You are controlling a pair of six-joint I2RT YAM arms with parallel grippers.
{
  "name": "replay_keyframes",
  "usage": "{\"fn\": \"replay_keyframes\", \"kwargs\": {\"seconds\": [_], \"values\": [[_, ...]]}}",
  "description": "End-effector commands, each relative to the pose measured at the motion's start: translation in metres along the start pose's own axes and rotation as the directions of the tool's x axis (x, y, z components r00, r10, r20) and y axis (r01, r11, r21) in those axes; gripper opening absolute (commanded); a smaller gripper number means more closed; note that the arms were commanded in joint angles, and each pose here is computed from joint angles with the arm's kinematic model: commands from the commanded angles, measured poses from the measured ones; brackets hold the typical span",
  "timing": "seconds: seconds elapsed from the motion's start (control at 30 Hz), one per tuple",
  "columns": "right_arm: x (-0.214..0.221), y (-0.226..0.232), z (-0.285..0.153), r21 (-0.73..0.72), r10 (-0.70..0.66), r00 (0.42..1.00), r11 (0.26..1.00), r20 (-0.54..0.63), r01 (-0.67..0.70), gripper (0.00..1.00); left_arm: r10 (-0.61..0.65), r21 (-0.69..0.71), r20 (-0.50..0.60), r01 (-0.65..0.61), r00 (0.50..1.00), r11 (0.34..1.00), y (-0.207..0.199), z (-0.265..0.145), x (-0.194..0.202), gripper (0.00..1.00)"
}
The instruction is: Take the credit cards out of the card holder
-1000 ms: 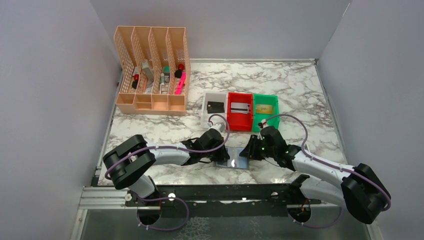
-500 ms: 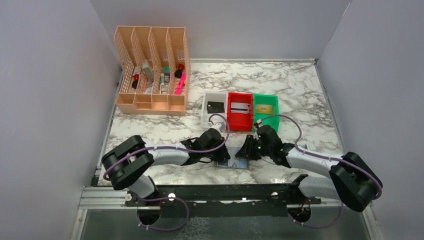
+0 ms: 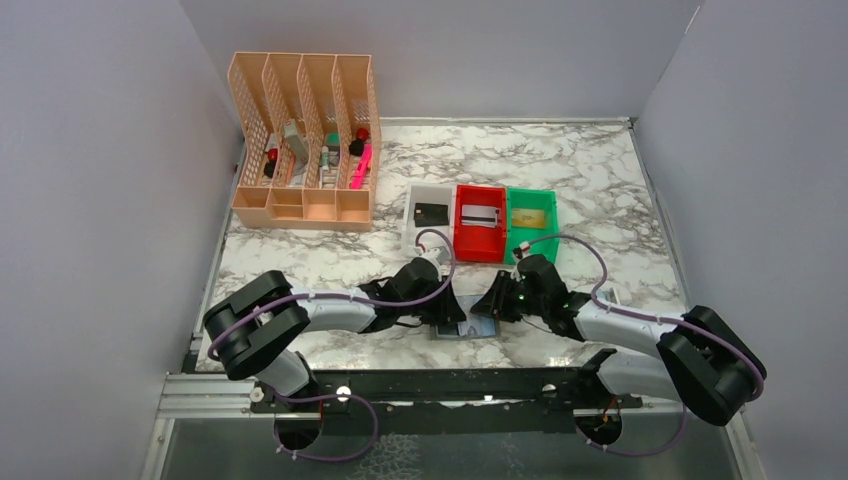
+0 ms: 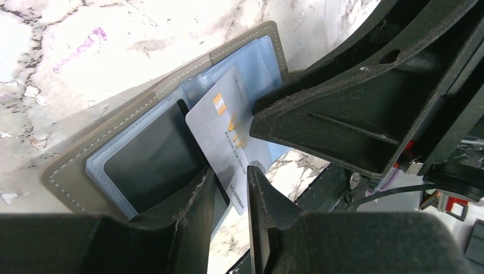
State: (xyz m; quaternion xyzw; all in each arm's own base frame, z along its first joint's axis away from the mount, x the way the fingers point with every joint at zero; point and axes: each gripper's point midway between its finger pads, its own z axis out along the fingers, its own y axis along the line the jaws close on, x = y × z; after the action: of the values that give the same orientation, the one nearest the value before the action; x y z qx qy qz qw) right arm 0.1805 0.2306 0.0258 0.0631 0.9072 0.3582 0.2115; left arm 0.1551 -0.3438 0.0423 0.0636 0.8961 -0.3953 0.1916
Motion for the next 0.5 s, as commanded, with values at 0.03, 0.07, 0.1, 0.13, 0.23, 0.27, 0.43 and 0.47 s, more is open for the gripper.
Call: {"fn": "replay_keyframes", "kwargs": {"seconds": [0.03, 0.07, 0.1, 0.13, 0.23, 0.27, 0.43, 0.47], "values": [[0.0304, -0.0455, -0.0026, 0.152, 0.043, 0.996, 0.988, -0.073, -0.032, 0.32, -0.035, 0.122, -0.027, 0.038, 0.999, 0.992, -0.0231, 0.0006, 0.0023, 0.30], [0.0306, -0.0457, -0.0025, 0.153, 0.044, 0.996, 0.988, -0.073, -0.032, 0.32, -0.042, 0.130, -0.027, 0.045, 0.999, 0.991, -0.0242, 0.0006, 0.0025, 0.30], [0.0304, -0.0456, -0.0024, 0.152, 0.046, 0.996, 0.988, -0.072, -0.034, 0.32, -0.046, 0.134, -0.024, 0.049, 0.999, 0.990, -0.0245, 0.0006, 0.0024, 0.30], [0.0308, -0.0456, -0.0023, 0.152, 0.045, 0.996, 0.988, -0.074, -0.034, 0.32, -0.051, 0.136, -0.021, 0.054, 0.998, 0.989, -0.0246, 0.0004, 0.0020, 0.30], [0.0311, -0.0453, -0.0019, 0.149, 0.049, 0.996, 0.988, -0.074, -0.037, 0.31, -0.061, 0.138, -0.015, 0.063, 0.998, 0.988, -0.0251, 0.0004, 0.0006, 0.30], [0.0312, -0.0452, -0.0018, 0.148, 0.049, 0.996, 0.988, -0.075, -0.037, 0.32, -0.067, 0.141, -0.016, 0.069, 0.998, 0.988, -0.0258, 0.0007, 0.0005, 0.30], [0.0315, -0.0453, -0.0014, 0.148, 0.052, 0.996, 0.988, -0.075, -0.041, 0.31, -0.098, 0.125, -0.011, 0.099, 0.995, 0.987, -0.0204, 0.0035, 0.0006, 0.25], [0.0312, -0.0455, -0.0017, 0.150, 0.052, 0.996, 0.988, -0.074, -0.040, 0.32, -0.104, 0.119, -0.011, 0.104, 0.995, 0.987, -0.0181, 0.0036, 0.0011, 0.24]]}}
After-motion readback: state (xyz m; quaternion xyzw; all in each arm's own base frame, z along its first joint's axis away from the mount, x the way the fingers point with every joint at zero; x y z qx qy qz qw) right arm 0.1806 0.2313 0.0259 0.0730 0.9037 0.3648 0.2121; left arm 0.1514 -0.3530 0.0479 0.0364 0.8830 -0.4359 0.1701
